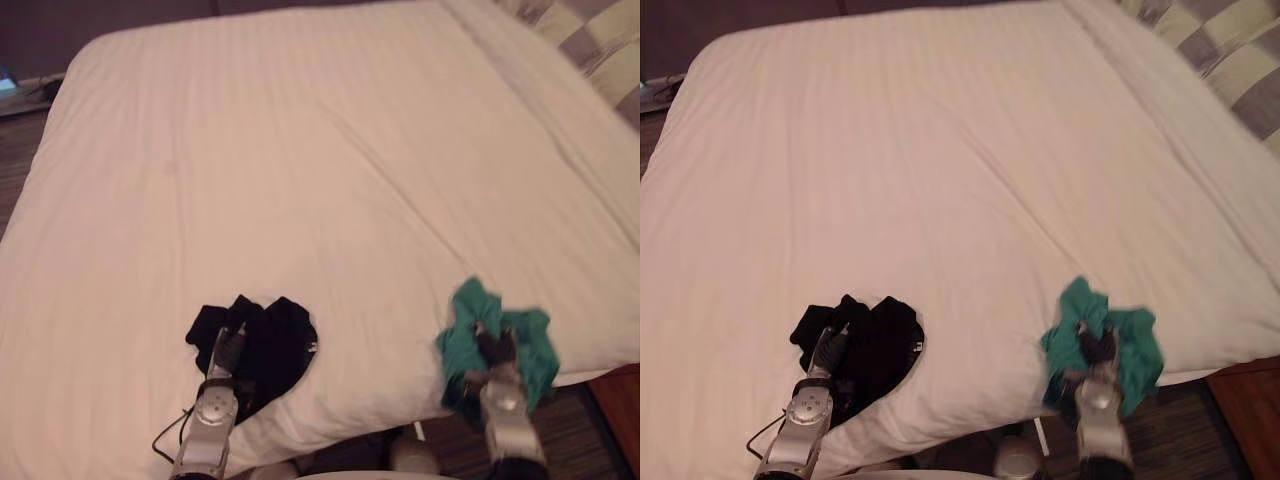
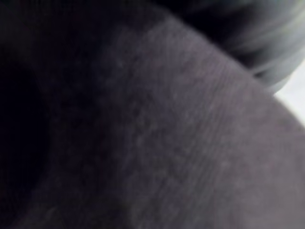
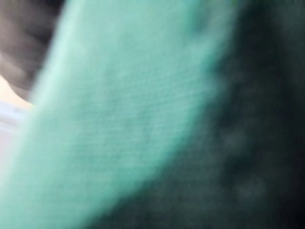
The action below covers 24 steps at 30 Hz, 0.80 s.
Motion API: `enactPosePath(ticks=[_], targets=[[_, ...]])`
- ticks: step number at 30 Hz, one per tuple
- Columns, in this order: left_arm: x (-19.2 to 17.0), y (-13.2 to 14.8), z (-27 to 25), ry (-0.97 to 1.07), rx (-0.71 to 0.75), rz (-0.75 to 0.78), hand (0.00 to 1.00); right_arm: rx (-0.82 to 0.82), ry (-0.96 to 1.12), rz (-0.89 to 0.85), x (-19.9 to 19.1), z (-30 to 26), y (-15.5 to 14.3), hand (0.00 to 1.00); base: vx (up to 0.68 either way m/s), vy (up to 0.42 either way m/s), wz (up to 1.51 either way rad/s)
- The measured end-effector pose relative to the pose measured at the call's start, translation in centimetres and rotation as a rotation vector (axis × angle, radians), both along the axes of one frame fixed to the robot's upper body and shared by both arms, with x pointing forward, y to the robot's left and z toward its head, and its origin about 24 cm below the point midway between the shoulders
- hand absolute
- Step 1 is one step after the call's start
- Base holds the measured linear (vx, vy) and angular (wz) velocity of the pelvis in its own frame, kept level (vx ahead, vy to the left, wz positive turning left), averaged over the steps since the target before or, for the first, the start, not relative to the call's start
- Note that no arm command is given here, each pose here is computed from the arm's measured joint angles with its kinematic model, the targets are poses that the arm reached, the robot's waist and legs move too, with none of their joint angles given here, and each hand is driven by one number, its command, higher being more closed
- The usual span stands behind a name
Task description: Tidy the bed and pick cloth on bed and put in laundry
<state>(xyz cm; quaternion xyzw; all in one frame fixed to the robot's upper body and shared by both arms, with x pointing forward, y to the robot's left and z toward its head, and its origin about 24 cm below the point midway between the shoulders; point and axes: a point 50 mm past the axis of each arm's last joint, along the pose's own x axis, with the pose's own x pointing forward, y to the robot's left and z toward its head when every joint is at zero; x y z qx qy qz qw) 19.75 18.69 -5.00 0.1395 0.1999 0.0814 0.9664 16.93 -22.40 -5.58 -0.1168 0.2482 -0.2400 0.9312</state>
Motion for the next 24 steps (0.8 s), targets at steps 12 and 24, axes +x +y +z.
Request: enactPosePath(ticks=[12, 24], targets=[[-2.0, -3.0, -1.6, 0.053, -0.193, 0.101, 1.00, 0.110, -0.029, 0.105, -1.3, -0.3, 3.4, 1.00, -0.07, -0.041, 0.47], [-2.0, -0.7, -0.2, -0.061, -0.303, 0.329, 1.00, 0.002, -0.263, 0.321, 6.9, 4.2, 5.6, 1.00, -0.07, -0.048, 1.32]])
